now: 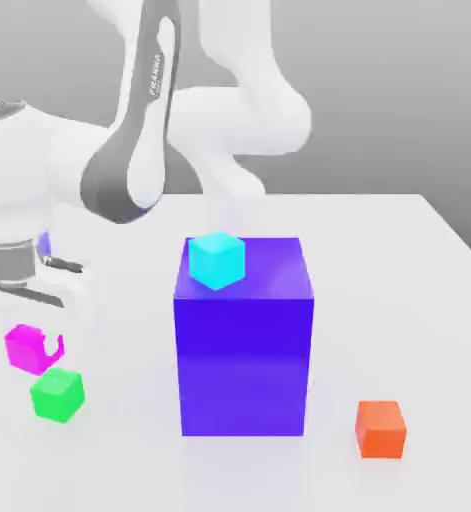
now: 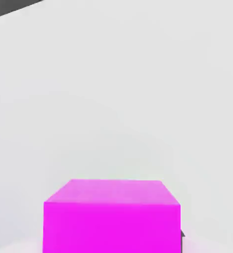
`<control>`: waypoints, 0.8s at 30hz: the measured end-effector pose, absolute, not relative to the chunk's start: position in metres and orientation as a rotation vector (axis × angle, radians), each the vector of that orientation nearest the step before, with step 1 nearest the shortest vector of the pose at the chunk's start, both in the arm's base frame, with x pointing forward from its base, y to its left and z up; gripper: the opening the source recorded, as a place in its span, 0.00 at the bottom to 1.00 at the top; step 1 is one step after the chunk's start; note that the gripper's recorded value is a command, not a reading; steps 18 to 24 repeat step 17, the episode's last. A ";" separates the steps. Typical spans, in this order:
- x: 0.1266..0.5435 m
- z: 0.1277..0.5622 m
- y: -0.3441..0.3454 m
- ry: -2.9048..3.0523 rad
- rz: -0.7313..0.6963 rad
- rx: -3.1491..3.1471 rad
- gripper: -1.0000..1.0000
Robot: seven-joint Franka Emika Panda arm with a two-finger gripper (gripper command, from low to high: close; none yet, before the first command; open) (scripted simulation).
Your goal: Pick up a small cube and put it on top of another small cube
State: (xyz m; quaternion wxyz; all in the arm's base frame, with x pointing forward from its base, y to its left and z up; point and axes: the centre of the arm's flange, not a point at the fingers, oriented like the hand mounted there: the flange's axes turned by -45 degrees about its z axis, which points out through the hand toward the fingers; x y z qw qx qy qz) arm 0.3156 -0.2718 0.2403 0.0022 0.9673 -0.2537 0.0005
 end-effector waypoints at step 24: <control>0.327 0.185 -0.252 -0.724 0.005 3.058 1.00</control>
